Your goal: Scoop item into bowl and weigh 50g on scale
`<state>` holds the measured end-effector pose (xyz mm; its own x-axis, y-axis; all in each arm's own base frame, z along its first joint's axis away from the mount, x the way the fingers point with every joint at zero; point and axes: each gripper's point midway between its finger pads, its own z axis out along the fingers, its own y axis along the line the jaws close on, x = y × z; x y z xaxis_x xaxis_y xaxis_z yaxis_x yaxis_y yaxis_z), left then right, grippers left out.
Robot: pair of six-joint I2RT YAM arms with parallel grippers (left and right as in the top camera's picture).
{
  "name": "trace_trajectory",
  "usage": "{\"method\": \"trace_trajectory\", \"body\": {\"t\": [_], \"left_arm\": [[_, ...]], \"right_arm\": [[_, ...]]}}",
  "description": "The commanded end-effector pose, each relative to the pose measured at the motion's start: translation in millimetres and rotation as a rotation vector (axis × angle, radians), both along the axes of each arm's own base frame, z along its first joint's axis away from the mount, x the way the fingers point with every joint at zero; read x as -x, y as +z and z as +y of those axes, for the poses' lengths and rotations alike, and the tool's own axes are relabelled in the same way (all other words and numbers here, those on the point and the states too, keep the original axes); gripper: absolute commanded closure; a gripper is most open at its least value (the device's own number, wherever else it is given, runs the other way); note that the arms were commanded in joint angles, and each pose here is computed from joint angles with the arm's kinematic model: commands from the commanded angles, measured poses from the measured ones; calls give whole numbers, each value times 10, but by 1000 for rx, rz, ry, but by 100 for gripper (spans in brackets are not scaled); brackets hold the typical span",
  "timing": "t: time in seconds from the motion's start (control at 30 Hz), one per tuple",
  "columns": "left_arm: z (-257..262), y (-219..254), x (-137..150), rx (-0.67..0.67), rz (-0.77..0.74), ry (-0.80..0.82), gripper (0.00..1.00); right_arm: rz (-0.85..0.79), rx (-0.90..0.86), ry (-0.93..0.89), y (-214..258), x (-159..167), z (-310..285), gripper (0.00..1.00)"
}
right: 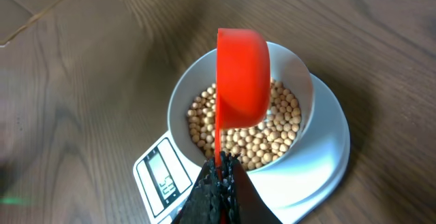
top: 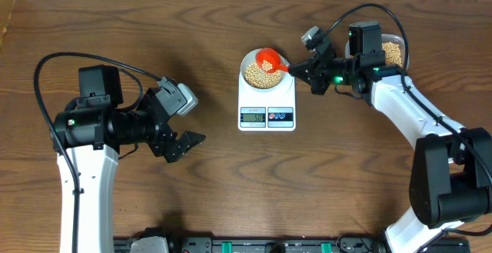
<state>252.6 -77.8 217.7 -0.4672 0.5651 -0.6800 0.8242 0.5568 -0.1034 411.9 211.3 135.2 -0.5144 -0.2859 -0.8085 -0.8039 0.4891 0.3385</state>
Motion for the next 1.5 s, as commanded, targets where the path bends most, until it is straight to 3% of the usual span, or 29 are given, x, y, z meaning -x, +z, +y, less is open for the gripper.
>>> {"method": "trace_trajectory", "body": {"t": [0.0,1.03,1.3,1.47], "left_arm": [[-23,113,-19,7,-40,-16,7],[-23,113,-19,7,-40,-16,7],[-23,114,-20,7,-40,-16,7],[-23,114,-20,7,-40,-16,7]], "right_arm": [[-59,-1,20,195,2,36,99],[-82,-9,50,261,56,137,99],[-65,60,-3,97,-15,67,99],[-86,-37,55,316,47,163,99]]}}
